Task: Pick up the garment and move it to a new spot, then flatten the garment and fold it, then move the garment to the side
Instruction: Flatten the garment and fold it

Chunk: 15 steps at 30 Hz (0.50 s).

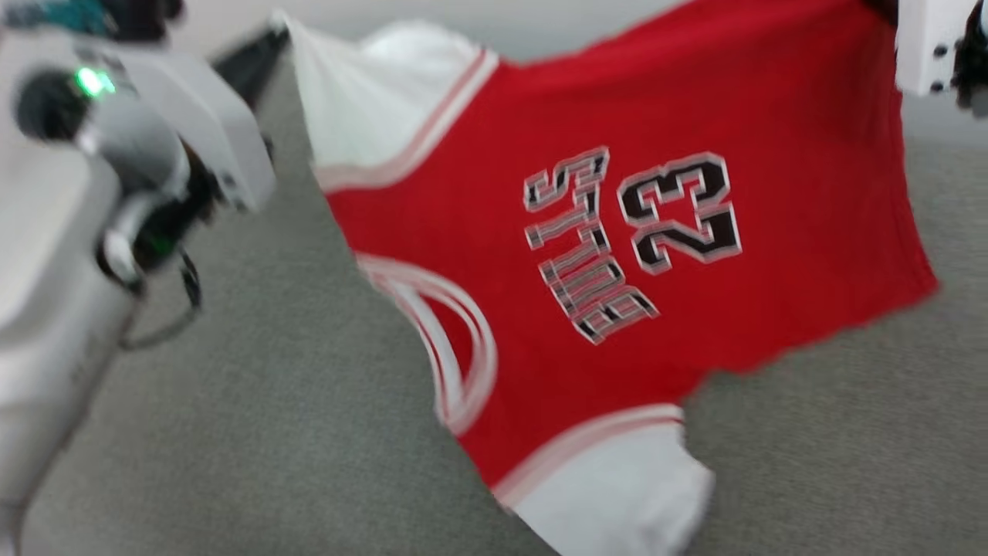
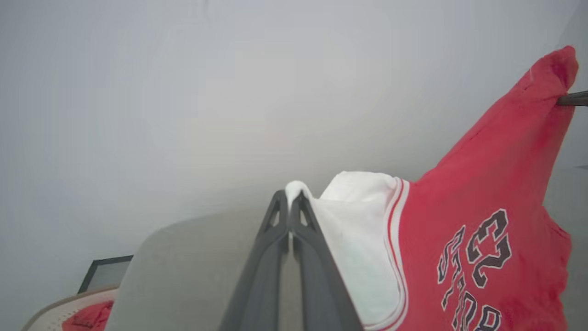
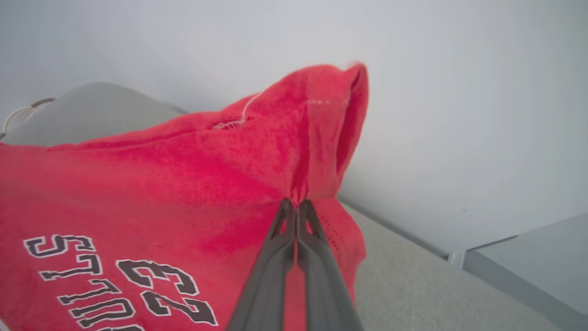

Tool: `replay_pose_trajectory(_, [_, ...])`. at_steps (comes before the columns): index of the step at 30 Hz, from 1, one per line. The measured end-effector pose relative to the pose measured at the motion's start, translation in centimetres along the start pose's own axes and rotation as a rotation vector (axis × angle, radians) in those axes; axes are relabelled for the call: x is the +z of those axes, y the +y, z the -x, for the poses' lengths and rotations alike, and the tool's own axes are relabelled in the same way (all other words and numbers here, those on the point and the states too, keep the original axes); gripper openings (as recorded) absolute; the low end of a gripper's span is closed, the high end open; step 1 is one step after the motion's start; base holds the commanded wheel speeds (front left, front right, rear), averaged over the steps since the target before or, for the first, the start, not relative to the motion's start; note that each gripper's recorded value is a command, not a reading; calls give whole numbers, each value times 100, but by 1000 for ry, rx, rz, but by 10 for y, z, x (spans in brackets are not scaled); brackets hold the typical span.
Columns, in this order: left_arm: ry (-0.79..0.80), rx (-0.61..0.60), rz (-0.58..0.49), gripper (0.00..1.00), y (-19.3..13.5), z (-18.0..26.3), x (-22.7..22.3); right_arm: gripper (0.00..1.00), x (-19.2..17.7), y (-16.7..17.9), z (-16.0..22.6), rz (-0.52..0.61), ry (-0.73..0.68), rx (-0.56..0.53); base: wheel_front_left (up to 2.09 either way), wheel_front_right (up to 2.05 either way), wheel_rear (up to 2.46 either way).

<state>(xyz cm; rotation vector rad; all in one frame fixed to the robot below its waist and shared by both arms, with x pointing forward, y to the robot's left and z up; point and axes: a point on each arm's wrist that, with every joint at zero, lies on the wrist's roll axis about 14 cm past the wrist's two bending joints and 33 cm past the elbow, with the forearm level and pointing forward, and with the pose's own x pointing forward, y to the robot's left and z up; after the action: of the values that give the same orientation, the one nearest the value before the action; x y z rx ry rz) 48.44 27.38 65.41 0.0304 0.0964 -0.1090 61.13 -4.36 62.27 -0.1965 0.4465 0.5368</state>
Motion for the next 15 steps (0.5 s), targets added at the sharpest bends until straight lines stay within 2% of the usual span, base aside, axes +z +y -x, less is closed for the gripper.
replay_pose_trajectory(4, [-61, 19, -57, 0, 7, -12, 46, 0, 34, -13, 23, 12, -142, -52, 0, 0, 0])
replay_pose_trajectory(9, [-194, 41, -107, 0, 9, -19, 109, 0, 65, -22, 52, 15, -265, -102, 0, 0, 0])
replay_pose_trajectory(15, [-307, 60, -145, 0, 6, -22, 163, 0, 93, -32, 84, 4, -383, -148, 0, 0, 0])
